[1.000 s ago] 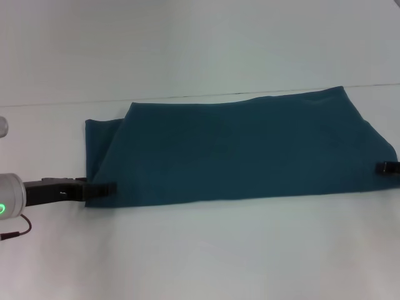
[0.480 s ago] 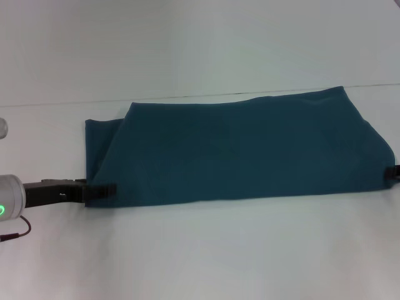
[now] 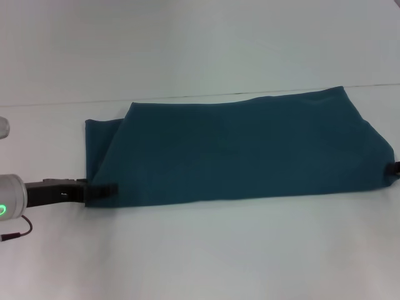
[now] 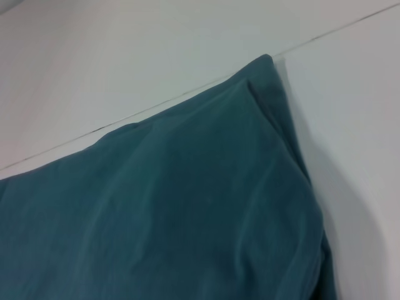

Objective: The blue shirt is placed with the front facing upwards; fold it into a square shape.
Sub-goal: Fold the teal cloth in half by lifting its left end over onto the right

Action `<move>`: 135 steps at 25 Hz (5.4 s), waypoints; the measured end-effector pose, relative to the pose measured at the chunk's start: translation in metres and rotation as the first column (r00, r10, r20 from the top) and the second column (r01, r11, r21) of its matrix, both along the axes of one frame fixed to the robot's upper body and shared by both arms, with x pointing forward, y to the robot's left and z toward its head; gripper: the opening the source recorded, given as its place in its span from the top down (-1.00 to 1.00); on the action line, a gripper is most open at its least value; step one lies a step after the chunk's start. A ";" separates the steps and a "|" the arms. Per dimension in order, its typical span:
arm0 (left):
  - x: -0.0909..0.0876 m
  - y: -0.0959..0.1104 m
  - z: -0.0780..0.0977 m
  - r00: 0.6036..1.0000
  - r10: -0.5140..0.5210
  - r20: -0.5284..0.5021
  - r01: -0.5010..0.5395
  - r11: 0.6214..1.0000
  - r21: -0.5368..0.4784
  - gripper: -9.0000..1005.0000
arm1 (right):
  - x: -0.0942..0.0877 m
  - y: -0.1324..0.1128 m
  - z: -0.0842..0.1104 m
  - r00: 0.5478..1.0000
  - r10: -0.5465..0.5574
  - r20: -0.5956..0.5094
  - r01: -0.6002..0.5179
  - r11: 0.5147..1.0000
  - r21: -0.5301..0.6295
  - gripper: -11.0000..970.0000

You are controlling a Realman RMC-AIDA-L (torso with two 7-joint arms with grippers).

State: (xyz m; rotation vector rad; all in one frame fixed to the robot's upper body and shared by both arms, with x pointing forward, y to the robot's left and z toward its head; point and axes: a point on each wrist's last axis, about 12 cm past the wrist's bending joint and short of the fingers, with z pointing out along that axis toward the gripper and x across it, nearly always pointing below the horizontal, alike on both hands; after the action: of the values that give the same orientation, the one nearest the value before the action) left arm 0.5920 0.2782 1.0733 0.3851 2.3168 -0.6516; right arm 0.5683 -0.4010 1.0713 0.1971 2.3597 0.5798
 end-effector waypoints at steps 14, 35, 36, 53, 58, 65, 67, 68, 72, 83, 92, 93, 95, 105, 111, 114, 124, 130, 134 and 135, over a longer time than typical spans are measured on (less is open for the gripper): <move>0.004 -0.005 0.001 1.000 -0.017 0.012 0.017 0.999 0.032 -0.55 | 0.001 0.000 0.001 1.000 0.000 0.005 0.000 1.000 0.000 0.95; 0.006 -0.004 0.001 1.000 -0.015 0.024 0.013 0.998 0.067 0.96 | 0.000 0.002 0.001 1.000 0.010 0.000 -0.010 1.000 0.011 0.95; 0.007 -0.004 0.002 1.000 -0.013 0.027 0.011 0.998 0.068 0.98 | 0.000 0.002 0.001 1.000 0.010 0.000 -0.010 1.000 0.011 0.95; 0.001 0.012 0.011 0.999 0.000 0.034 -0.003 0.996 0.084 0.98 | -0.009 0.006 0.000 0.998 0.066 0.000 -0.066 0.997 0.051 0.95; -0.005 0.015 0.014 1.000 -0.023 0.021 0.022 0.997 0.078 0.98 | -0.012 0.003 0.004 0.997 0.070 0.013 -0.070 0.996 0.051 0.95; -0.012 0.016 0.013 0.999 -0.045 0.000 0.045 0.997 0.068 0.98 | -0.020 -0.002 0.002 0.998 0.060 0.006 -0.061 0.996 0.058 0.95; -0.013 0.017 0.012 0.999 -0.045 -0.003 0.045 0.997 0.066 0.98 | -0.023 -0.003 0.001 0.998 0.058 0.001 -0.058 0.996 0.062 0.96; -0.013 0.017 0.012 0.999 -0.045 -0.004 0.045 0.997 0.066 0.98 | -0.024 -0.004 0.000 0.998 0.057 -0.001 -0.056 0.996 0.063 0.96; -0.013 0.016 0.012 0.999 -0.051 -0.007 0.052 0.996 0.067 0.98 | -0.027 -0.005 -0.001 0.999 0.051 -0.004 -0.051 0.997 0.066 0.95; -0.017 0.018 0.012 0.998 -0.066 -0.020 0.068 0.995 0.078 0.98 | -0.030 -0.009 0.000 0.999 0.038 -0.001 -0.038 0.997 0.064 0.95; -0.018 0.019 0.012 0.998 -0.067 -0.021 0.069 0.994 0.081 0.98 | -0.034 -0.012 -0.002 1.000 0.023 -0.005 -0.023 0.997 0.069 0.95; -0.018 0.019 0.012 0.997 -0.067 -0.021 0.069 0.994 0.081 0.98 | -0.034 -0.012 -0.002 1.000 0.022 -0.005 -0.022 0.997 0.069 0.95; -0.018 0.019 0.012 0.997 -0.068 -0.021 0.069 0.994 0.081 0.98 | -0.035 -0.012 -0.003 1.000 0.021 -0.006 -0.020 0.997 0.070 0.95; -0.018 0.019 0.012 0.998 -0.064 -0.023 0.066 0.995 0.078 0.86 | -0.033 -0.012 -0.001 1.000 0.021 0.004 -0.022 0.997 0.072 0.95; -0.015 0.015 0.018 0.996 -0.085 -0.021 0.086 0.994 0.063 0.79 | -0.029 -0.012 0.007 0.999 0.030 0.040 -0.034 0.995 0.096 0.93; -0.012 0.014 0.022 0.996 -0.091 -0.011 0.091 0.994 0.066 0.75 | -0.026 -0.012 0.015 0.997 0.041 0.066 -0.047 0.993 0.104 0.89; -0.006 0.017 0.036 0.999 -0.044 0.009 0.043 0.997 0.059 0.53 | -0.023 -0.008 0.032 0.985 0.083 0.151 -0.101 0.989 0.112 0.24; -0.006 0.019 0.043 1.000 -0.002 -0.002 0.002 0.999 0.034 0.40 | -0.021 -0.005 0.039 0.972 0.116 0.203 -0.143 0.982 0.121 -0.25; -0.008 0.017 0.044 1.000 -0.009 -0.022 0.009 1.000 0.016 0.27 | -0.020 -0.004 0.040 0.970 0.128 0.208 -0.154 0.982 0.111 -0.62; -0.010 0.016 0.044 0.999 -0.015 -0.032 0.015 1.000 0.009 0.24 | -0.020 -0.005 0.040 0.969 0.130 0.210 -0.155 0.982 0.109 -0.69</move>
State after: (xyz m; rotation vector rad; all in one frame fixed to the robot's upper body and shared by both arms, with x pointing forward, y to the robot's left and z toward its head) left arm 0.5824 0.2941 1.1168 0.3990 2.3502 -0.6593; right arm 0.5479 -0.4056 1.1108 0.0220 2.1536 0.7806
